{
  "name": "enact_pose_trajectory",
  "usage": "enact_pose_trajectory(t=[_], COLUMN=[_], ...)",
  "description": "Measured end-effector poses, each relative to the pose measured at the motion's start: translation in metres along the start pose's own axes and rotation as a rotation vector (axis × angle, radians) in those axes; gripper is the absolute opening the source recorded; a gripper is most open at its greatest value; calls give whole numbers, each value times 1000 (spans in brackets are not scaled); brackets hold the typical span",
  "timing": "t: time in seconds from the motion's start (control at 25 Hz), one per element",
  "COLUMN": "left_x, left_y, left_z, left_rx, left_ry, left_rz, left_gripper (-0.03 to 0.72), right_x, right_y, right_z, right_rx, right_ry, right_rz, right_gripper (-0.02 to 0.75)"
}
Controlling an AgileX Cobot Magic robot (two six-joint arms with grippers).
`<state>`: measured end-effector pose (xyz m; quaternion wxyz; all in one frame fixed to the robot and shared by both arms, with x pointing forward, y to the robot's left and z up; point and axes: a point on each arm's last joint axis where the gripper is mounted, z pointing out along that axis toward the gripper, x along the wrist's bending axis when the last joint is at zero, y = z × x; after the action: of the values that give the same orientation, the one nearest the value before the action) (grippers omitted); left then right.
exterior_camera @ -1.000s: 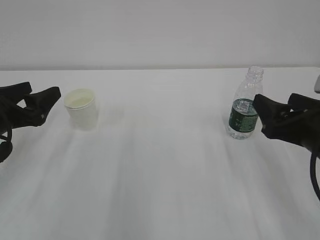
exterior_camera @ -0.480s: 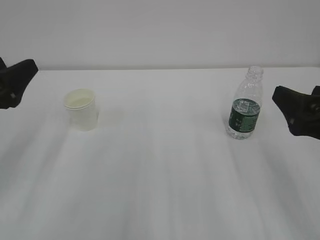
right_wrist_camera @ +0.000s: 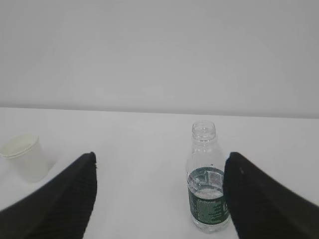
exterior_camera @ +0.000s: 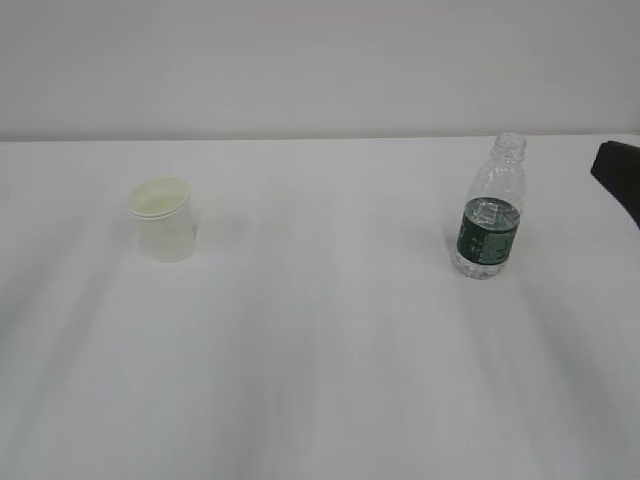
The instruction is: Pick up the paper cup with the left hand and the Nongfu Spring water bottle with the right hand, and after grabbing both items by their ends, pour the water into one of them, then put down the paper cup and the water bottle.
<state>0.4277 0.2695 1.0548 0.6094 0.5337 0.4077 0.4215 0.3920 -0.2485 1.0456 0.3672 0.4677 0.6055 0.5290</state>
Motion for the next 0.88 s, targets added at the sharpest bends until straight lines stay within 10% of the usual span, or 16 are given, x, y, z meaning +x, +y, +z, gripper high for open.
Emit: enact_pose_trajectory(t=[0.88], left_x=[-12], left_y=[50], left_z=[-96], left_rx=[-120], left_ry=[189], left_rz=[-3], left_gripper=[553], right_x=[7], right_y=[84], right_z=[-37], right_rx=[-25], right_ry=[33], right_rz=[-94], right_gripper=[592])
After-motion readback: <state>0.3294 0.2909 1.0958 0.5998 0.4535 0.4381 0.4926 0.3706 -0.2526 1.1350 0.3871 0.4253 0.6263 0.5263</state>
